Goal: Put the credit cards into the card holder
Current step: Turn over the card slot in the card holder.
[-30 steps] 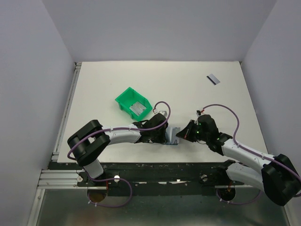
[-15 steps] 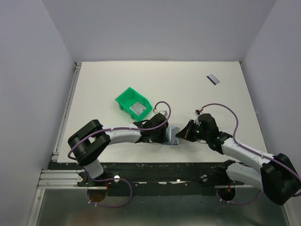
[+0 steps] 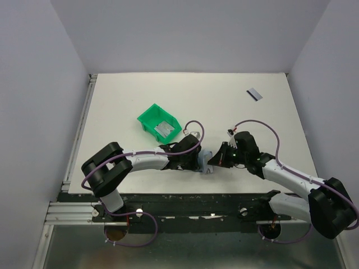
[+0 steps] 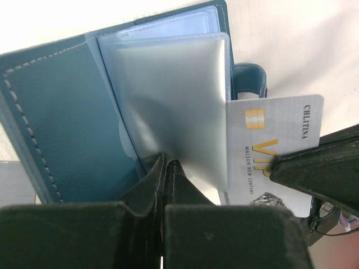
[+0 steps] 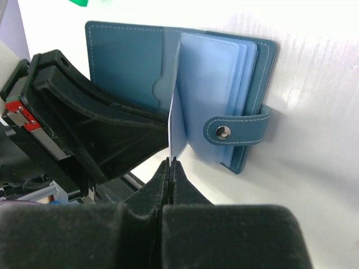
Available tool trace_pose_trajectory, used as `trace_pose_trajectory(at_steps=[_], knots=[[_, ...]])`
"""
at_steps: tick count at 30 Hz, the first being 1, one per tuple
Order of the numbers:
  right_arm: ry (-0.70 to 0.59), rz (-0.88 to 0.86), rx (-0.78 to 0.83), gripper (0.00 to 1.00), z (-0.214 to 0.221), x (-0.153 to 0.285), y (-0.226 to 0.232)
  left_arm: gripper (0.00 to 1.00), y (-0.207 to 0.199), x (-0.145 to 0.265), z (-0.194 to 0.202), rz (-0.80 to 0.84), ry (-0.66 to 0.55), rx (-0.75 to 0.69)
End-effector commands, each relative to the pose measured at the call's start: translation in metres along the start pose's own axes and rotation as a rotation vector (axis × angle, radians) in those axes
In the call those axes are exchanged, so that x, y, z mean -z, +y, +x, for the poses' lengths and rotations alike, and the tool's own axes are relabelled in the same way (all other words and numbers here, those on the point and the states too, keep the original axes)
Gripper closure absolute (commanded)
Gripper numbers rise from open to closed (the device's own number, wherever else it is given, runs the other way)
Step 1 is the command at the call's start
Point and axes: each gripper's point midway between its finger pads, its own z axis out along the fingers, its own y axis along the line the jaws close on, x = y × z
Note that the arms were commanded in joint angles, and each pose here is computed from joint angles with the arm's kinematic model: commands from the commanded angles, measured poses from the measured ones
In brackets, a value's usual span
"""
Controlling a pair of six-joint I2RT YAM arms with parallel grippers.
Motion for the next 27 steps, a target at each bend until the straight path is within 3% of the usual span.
trace_pose_trajectory(at_steps=[1, 16, 27], knots=[[0.055, -0.023, 0.021, 1.00, 0.007, 0.004, 0.006, 1.00, 0.008, -0.005, 0.010, -0.025, 0.046, -0.012], [0.038, -0.030, 0.060, 1.00, -0.007, 0.004, 0.012, 1.00, 0.008, -0.003, 0.011, -0.022, 0.049, -0.011], [0.070, -0.030, 0.035, 1.00, -0.009, -0.015, 0.008, 1.00, -0.006, 0.023, -0.006, 0.005, -0.006, -0.030]])
